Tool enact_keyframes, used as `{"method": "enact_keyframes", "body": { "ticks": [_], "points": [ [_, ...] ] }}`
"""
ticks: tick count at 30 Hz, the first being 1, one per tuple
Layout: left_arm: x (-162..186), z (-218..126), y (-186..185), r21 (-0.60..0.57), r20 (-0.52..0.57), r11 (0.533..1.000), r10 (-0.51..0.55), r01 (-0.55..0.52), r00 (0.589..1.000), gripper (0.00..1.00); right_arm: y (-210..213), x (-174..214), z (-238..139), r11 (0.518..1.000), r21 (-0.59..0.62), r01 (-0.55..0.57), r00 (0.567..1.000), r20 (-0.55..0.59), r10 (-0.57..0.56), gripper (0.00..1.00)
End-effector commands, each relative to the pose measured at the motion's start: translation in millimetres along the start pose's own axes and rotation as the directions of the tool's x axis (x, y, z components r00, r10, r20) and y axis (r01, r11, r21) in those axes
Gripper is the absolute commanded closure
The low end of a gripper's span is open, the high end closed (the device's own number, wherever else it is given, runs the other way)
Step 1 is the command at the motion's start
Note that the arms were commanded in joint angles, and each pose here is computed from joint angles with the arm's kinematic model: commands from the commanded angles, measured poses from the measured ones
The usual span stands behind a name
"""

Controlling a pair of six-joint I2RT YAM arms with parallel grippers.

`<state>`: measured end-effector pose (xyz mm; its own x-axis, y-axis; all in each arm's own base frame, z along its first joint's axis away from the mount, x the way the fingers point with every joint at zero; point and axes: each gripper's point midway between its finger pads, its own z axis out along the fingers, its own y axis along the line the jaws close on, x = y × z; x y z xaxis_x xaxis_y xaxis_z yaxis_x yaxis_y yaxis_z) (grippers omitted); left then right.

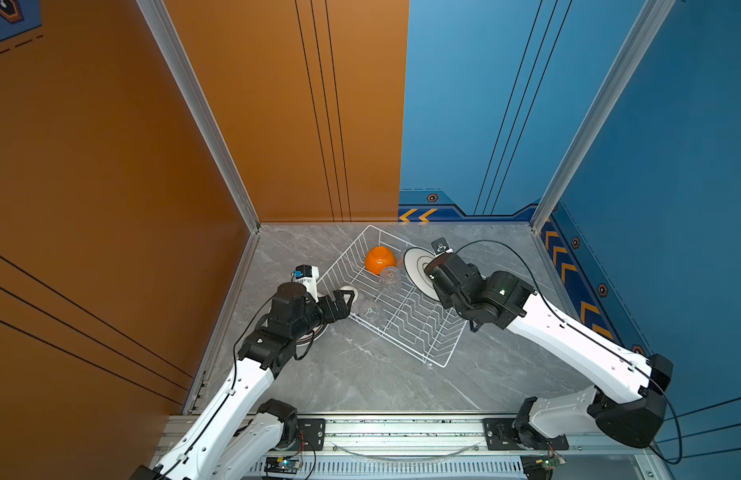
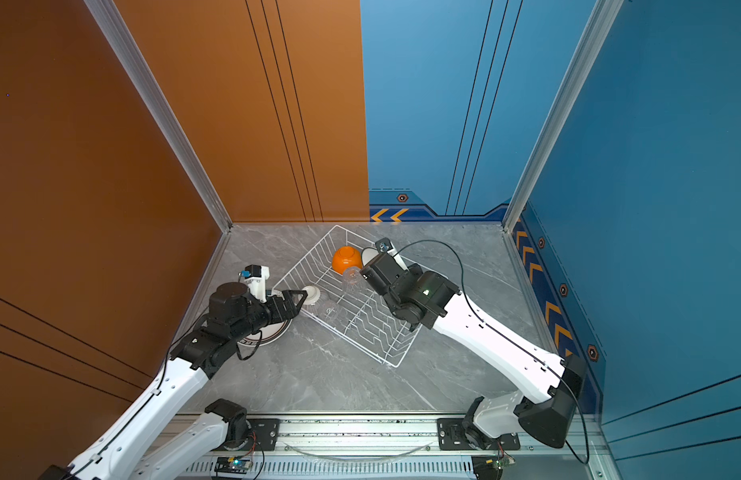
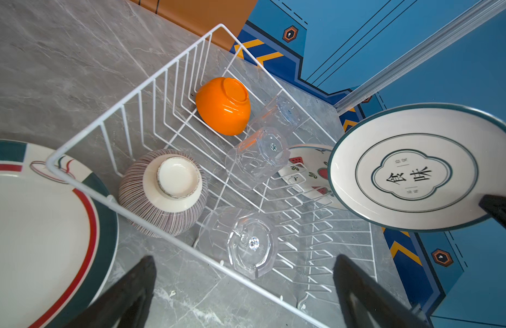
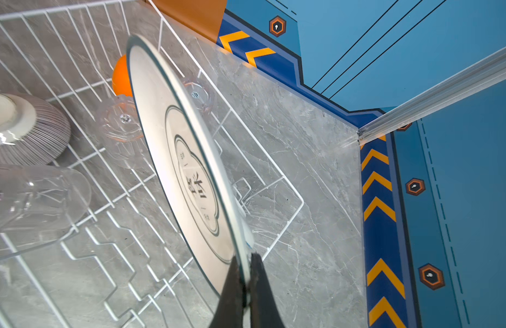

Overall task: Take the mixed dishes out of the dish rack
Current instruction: 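Lift the white plate upright with the right gripper while the left gripper approaches, then grasp the white plate rim with the left gripper beside the right gripper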

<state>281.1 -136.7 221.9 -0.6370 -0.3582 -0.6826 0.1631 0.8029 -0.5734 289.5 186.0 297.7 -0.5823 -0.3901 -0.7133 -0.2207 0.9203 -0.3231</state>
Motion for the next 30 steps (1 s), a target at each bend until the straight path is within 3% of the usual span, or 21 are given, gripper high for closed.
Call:
{"method": "enact_keyframes", "body": {
  "ticks": [1, 9, 17, 27, 30],
  "points": [
    [-19, -1, -29, 0.088, 0.069, 0.996, 0.016, -0.023, 0.997, 0.02, -3, -13, -21, 0.983, -0.095, -0.158, 0.986, 0.045, 0.163, 1.0],
    [-7, 14, -74, 0.269, 0.049, 0.963, 0.017, -0.03, 0.999, 0.02, 6, -12, -42, 0.9, -0.28, -0.333, 0.93, 0.062, 0.363, 1.0],
    [-3, 23, -111, 0.363, 0.041, 0.929, 0.069, -0.079, 0.997, 0.01, 21, -12, -51, 0.829, -0.407, -0.384, 0.901, 0.031, 0.433, 1.0],
    [3, 36, -127, 0.384, 0.023, 0.916, 0.111, -0.112, 0.994, 0.24, 23, -16, -57, 0.759, -0.496, -0.422, 0.874, 0.001, 0.486, 1.0],
    [3, 37, -129, 0.387, 0.026, 0.914, 0.119, -0.119, 0.993, 0.27, 25, -18, -58, 0.73, -0.525, -0.439, 0.863, -0.019, 0.505, 1.0]
  ]
}}
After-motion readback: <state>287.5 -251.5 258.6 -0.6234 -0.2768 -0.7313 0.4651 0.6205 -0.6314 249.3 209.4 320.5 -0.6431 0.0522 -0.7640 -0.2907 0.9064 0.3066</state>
